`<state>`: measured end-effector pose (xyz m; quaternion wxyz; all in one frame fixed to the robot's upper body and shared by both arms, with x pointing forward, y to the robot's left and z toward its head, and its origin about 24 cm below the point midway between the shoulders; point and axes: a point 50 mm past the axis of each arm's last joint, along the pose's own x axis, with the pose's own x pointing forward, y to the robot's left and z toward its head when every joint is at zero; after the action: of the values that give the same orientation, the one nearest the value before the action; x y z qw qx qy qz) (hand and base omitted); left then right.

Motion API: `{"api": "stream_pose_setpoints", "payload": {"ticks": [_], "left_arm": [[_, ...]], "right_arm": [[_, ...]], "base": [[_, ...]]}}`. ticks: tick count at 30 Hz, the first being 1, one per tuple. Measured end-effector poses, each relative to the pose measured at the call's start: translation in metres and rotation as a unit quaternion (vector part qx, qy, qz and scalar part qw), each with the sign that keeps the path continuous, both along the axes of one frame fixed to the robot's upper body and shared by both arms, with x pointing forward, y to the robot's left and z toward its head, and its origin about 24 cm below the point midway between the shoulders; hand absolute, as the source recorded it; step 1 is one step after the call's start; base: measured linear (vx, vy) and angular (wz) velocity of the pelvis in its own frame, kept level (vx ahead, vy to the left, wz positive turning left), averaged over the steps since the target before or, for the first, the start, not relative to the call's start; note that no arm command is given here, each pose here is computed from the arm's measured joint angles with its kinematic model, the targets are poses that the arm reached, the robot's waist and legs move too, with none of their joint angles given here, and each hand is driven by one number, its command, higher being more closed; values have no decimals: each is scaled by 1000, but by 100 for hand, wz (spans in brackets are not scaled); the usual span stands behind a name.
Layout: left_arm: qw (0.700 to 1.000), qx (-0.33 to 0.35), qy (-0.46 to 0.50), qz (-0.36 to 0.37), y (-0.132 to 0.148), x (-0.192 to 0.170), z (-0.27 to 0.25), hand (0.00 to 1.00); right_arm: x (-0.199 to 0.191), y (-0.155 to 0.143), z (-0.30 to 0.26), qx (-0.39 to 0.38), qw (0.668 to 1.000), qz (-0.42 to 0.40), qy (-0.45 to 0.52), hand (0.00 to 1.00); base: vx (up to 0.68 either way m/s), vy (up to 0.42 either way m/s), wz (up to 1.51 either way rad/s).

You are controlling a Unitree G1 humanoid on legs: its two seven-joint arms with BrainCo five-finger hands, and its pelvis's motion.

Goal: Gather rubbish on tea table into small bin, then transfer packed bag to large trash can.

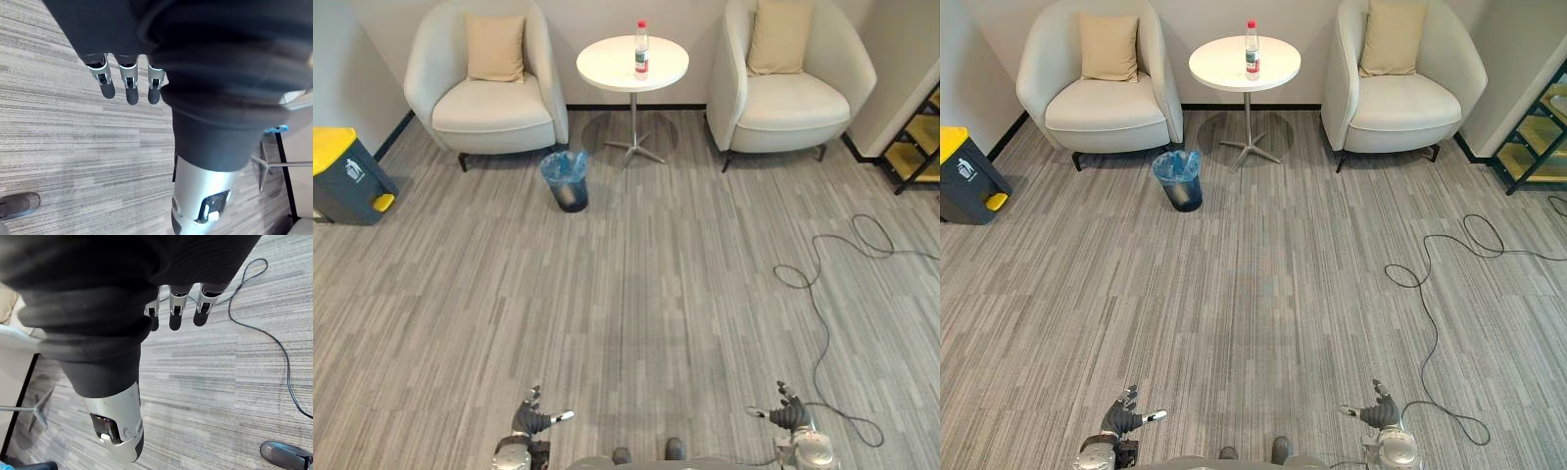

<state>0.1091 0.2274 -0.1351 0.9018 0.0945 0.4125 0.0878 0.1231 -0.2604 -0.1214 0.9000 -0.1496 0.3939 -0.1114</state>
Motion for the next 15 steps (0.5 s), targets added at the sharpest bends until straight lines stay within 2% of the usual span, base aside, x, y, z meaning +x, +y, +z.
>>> {"api": "stream_pose_setpoints", "payload": {"ticks": [9, 15], "left_arm": [[1000, 0, 9, 10, 6, -10, -1, 0], [1000, 1, -21, 10, 6, -1, 7, 0]], "right_arm": [[-9, -10, 1, -1, 1000, -8, 9, 0], [-6, -14, 3, 12, 999, -36, -5, 0]], "base": [[-53, -3, -1], [12, -2, -2]]}}
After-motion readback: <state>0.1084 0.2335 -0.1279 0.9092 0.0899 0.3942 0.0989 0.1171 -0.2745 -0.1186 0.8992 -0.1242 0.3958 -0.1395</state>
